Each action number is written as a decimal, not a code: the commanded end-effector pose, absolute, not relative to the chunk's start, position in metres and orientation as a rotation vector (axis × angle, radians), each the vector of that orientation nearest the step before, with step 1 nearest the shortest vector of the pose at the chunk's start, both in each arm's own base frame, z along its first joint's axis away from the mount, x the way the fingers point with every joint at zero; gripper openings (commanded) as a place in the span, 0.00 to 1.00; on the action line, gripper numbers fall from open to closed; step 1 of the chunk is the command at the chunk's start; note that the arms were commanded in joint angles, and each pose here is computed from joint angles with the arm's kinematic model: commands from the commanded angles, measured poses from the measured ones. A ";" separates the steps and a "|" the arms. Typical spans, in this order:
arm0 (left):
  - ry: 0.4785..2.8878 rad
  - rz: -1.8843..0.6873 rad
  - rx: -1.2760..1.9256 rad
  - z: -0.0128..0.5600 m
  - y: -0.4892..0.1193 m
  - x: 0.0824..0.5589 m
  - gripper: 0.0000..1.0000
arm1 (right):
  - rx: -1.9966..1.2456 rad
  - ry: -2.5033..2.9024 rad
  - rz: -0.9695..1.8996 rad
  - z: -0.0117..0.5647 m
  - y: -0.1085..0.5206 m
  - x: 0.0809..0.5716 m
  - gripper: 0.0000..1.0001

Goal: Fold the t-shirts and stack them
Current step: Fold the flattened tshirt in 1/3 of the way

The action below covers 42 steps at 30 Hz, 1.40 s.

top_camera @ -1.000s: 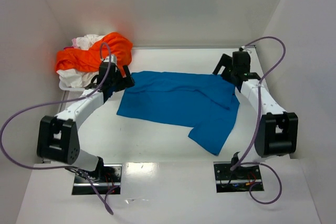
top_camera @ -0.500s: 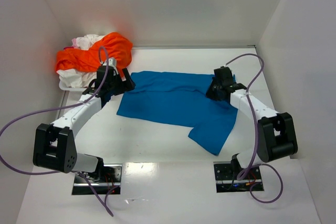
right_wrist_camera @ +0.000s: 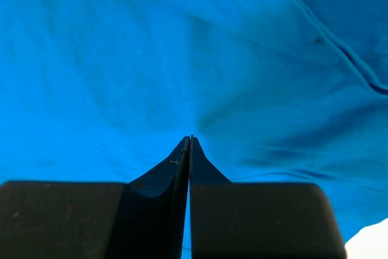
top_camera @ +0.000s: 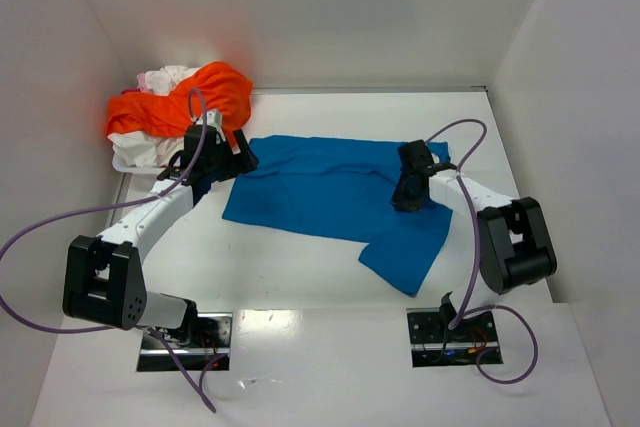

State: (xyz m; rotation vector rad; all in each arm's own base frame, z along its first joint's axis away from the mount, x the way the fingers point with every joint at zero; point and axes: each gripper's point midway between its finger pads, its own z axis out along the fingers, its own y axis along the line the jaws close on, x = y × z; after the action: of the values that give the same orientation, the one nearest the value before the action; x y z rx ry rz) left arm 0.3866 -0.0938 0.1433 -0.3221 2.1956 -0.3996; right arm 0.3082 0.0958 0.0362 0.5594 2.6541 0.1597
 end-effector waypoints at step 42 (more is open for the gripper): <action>2.130 -0.432 -0.343 0.158 -0.089 0.392 1.00 | 0.617 2.656 -0.630 0.038 -0.027 0.336 0.11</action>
State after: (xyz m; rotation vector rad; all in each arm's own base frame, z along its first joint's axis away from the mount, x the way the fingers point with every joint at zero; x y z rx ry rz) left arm 0.3884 -0.0870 0.1463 -0.3389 2.1794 -0.3969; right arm 0.3239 -0.0133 0.0176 0.6205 2.7294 -0.5924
